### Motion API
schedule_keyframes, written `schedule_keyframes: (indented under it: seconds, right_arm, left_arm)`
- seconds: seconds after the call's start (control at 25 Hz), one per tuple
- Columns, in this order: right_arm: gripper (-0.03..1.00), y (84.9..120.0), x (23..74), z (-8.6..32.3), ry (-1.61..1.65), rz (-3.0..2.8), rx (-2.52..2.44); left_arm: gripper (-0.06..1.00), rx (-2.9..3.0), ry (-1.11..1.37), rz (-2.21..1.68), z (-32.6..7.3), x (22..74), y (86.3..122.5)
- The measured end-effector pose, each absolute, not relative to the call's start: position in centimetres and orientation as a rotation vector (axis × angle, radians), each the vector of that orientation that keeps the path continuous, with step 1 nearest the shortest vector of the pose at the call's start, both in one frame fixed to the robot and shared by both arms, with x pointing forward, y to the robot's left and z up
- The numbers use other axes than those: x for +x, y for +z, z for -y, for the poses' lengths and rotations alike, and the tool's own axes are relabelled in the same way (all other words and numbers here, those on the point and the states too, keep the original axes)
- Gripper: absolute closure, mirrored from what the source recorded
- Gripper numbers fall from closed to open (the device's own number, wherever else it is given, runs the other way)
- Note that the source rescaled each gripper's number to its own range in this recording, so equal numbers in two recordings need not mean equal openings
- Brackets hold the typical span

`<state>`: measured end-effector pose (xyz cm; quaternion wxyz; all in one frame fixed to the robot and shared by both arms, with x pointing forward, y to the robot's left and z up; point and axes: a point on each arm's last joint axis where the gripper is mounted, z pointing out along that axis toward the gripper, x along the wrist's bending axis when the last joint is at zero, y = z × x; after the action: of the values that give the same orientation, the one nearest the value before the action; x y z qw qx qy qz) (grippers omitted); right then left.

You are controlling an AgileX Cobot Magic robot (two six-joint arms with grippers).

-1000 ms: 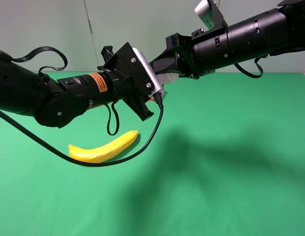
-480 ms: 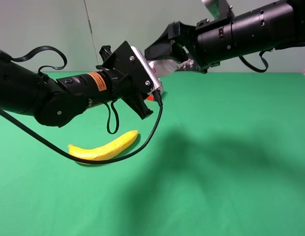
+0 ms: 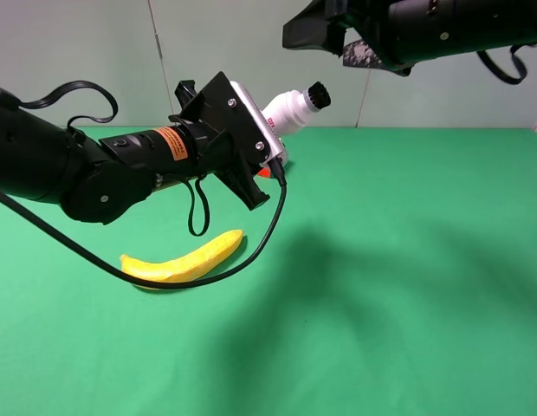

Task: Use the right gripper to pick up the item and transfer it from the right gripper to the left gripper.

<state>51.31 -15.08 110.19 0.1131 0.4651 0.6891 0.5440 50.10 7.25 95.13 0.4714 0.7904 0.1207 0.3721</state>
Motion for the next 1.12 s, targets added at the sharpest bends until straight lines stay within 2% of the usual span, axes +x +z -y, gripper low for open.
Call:
schedule_keyframes:
  seconds: [0.24, 0.72, 1.12]
  right_arm:
    - [-0.03, 111.1, 50.1, 16.1, 1.489, -2.027, 1.362]
    - [-0.03, 112.9, 46.0, 21.0, 1.027, -1.940, 1.452]
    - [-0.03, 112.5, 36.5, 25.5, 1.046, -1.826, 1.551]
  left_arm:
    - [0.92, 1.935, 0.911, -0.296, -7.3, 50.1, 95.1]
    - [0.92, 1.935, 0.911, -0.296, -7.3, 50.1, 95.1]
    - [0.92, 1.935, 0.911, -0.297, -7.2, 50.1, 95.1]
